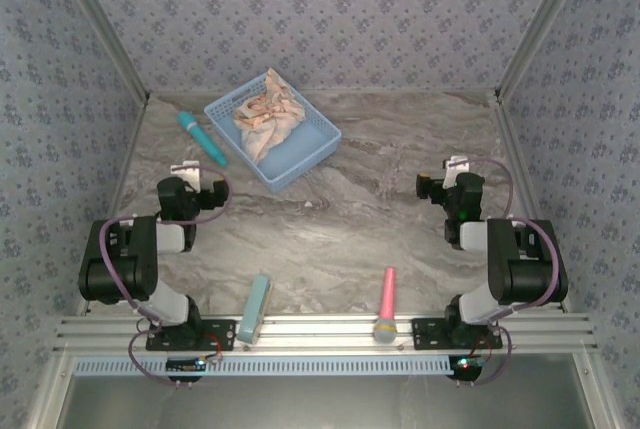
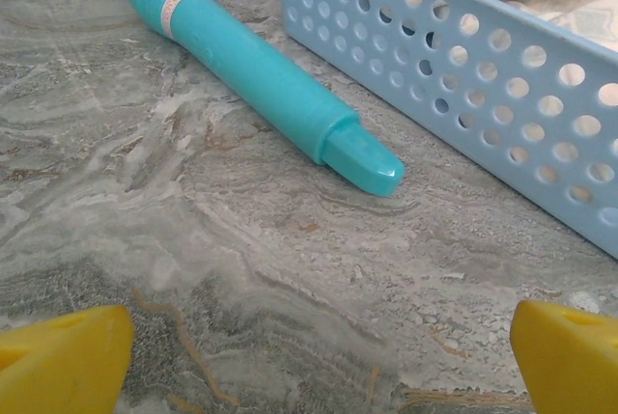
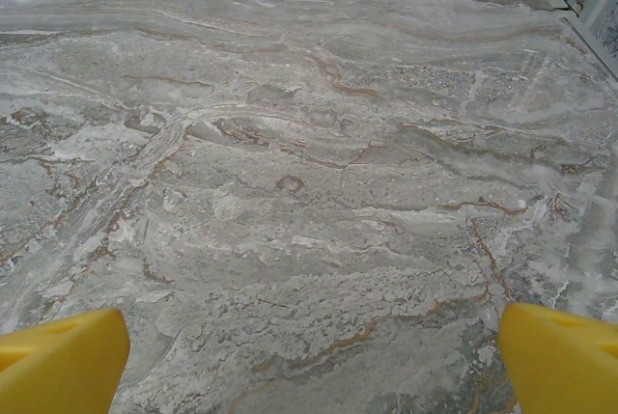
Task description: Fold the inside-out t-shirt
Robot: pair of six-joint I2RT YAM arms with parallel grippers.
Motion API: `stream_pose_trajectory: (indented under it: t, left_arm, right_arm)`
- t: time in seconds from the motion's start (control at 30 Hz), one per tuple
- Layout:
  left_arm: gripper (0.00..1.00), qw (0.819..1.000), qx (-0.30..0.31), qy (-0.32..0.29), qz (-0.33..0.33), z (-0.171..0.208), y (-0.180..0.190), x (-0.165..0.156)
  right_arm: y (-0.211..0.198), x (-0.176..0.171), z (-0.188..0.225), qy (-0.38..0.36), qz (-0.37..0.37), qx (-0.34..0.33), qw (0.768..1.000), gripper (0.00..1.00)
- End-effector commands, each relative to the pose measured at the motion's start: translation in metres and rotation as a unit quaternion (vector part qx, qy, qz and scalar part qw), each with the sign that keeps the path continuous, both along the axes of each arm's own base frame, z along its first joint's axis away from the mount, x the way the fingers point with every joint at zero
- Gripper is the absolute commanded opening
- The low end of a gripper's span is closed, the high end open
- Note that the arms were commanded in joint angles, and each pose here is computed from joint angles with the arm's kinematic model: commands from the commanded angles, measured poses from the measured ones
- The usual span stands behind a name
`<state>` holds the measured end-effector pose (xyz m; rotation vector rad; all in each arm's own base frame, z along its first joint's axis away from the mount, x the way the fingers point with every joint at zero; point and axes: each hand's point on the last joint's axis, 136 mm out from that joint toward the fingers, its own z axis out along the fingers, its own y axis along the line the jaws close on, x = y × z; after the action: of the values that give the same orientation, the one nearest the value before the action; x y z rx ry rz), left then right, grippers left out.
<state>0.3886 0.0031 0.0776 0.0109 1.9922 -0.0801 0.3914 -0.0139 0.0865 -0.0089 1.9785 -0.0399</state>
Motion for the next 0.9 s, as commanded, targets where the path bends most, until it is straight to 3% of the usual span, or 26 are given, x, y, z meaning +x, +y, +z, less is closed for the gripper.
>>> stream_pose_trajectory:
  t: [0.0,0.2,0.3,0.4,0.47,0.53,0.6,0.63,0.73,0.87]
  left_arm:
    - [1.00,1.000,-0.006,-0.017,0.003,0.011,0.001,0.008]
    - [1.00,1.000,0.002,-0.015,0.011,0.013,0.002,0.010]
    - [1.00,1.000,0.011,0.007,-0.003,0.037,-0.008,0.009]
    - [1.00,0.999,0.026,0.033,0.025,0.071,-0.014,-0.003]
    - [1.00,0.998,0.015,0.034,0.055,0.098,-0.018,-0.015]
    - [1.00,0.991,-0.077,0.042,0.096,0.118,-0.021,-0.027]
    - [1.00,0.970,-0.168,0.071,0.163,0.115,-0.015,-0.042]
    - [1.00,0.964,-0.199,0.083,0.158,0.115,-0.019,-0.046]
    - [1.00,0.957,-0.237,0.129,0.109,0.112,-0.047,-0.053]
    - [1.00,0.957,-0.218,0.175,0.077,0.104,-0.071,-0.068]
  right_arm:
    - [-0.002,0.000,-0.004,0.006,-0.004,0.006,1.000,1.00]
    - [-0.001,0.001,-0.001,0.008,-0.002,0.007,1.000,1.00]
    - [-0.002,0.002,0.025,0.044,-0.010,0.013,0.999,1.00]
    - [-0.008,-0.004,0.066,0.061,-0.063,0.061,0.994,1.00]
    - [-0.003,-0.006,0.086,0.058,-0.079,0.133,0.986,1.00]
    - [0.031,0.000,0.097,0.072,-0.010,0.209,0.975,1.00]
    - [0.066,0.005,0.097,0.106,0.033,0.181,0.977,0.98]
    - [0.088,0.008,0.094,0.123,0.056,0.143,0.980,0.98]
    - [0.143,0.021,0.085,0.164,0.117,0.071,0.977,0.92]
    - [0.207,0.048,0.067,0.213,0.195,0.060,0.956,0.85]
